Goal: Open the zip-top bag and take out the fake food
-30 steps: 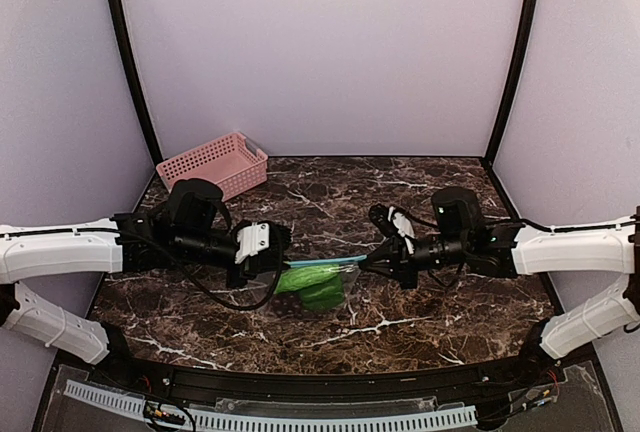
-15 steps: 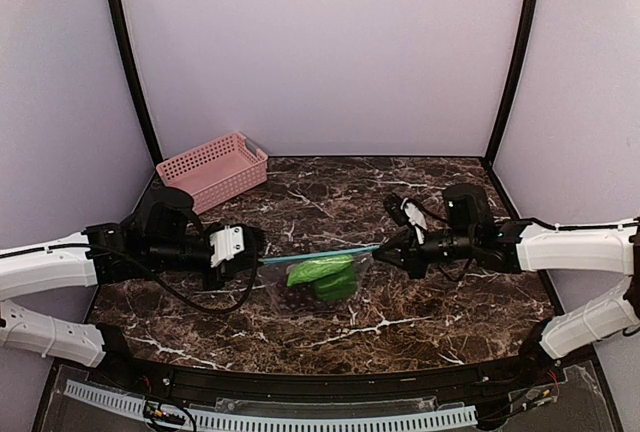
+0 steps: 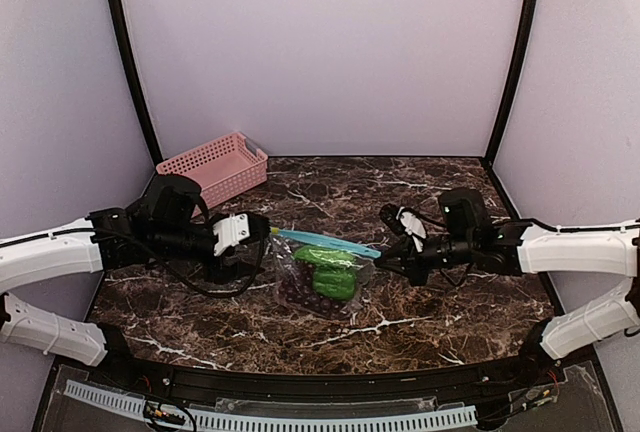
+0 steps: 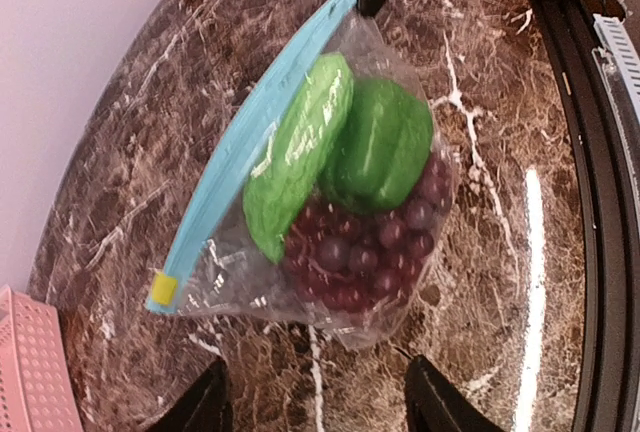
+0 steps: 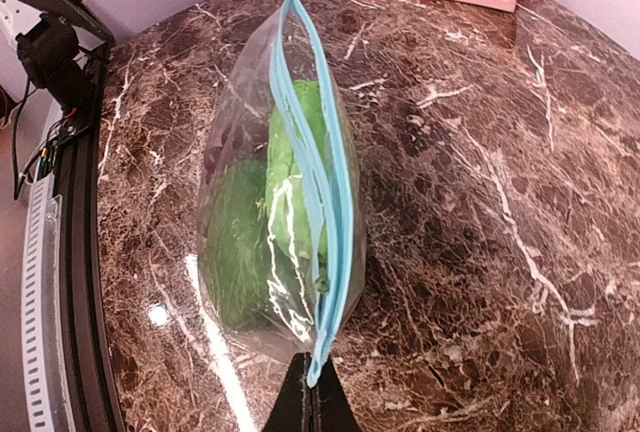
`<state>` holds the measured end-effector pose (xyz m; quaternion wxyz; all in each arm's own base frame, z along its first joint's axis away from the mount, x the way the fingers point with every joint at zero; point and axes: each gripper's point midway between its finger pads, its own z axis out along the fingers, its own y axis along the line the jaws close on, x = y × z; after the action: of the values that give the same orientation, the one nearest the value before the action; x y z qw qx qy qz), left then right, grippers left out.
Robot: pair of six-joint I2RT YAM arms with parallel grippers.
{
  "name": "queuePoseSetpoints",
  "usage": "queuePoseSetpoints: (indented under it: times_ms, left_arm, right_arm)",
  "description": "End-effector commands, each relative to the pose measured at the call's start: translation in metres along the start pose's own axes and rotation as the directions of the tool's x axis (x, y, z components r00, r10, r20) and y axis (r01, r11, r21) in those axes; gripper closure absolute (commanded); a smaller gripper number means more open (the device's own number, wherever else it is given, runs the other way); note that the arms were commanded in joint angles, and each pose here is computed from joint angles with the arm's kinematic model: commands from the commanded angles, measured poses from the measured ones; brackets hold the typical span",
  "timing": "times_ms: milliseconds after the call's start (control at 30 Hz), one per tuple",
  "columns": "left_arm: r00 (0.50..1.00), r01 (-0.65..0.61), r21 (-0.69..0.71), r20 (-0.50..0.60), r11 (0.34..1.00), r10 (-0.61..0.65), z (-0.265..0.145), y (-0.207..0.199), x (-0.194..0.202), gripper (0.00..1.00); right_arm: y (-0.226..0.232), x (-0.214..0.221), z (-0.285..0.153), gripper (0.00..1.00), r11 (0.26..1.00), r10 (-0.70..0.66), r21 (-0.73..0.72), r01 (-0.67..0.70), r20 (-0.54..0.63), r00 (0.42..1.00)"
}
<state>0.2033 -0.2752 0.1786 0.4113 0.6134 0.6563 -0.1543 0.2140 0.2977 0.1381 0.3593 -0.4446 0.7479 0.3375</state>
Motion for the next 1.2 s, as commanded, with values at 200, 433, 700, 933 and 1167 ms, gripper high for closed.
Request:
queuePoseSetpoints:
  times_ms: [200, 433, 700, 933, 1167]
  left_arm:
    - [0.990, 0.001, -0.090, 0.139, 0.996, 0.012, -0.019, 0.029, -0.053, 0.34]
    - [0.989, -0.008, -0.037, 0.150, 0.999, 0.013, -0.017, 0.026, -0.063, 0.42]
    - [0.991, -0.072, 0.016, 0.114, 0.997, 0.070, -0.010, 0.020, -0.060, 0.53]
    - [0.992, -0.092, 0.013, 0.090, 0.996, 0.091, 0.013, 0.029, -0.060, 0.50]
    - [0.973, -0.184, 0.165, 0.167, 0.969, 0.157, 0.019, 0.002, -0.067, 0.56]
  right_arm:
    - [0.029, -0.047, -0.008, 1.00, 0.972, -0.234, -0.002, 0.236, 0.117, 0.965]
    - [0.041, -0.042, -0.005, 1.00, 0.941, -0.339, 0.045, 0.336, 0.085, 0.937]
    - [0.054, -0.041, -0.001, 1.00, 0.904, -0.425, 0.074, 0.420, 0.058, 0.904]
    - [0.068, -0.038, 0.002, 1.00, 0.886, -0.463, 0.059, 0.461, 0.042, 0.885]
    - [0.068, -0.035, 0.004, 1.00, 0.888, -0.459, 0.059, 0.457, 0.030, 0.888]
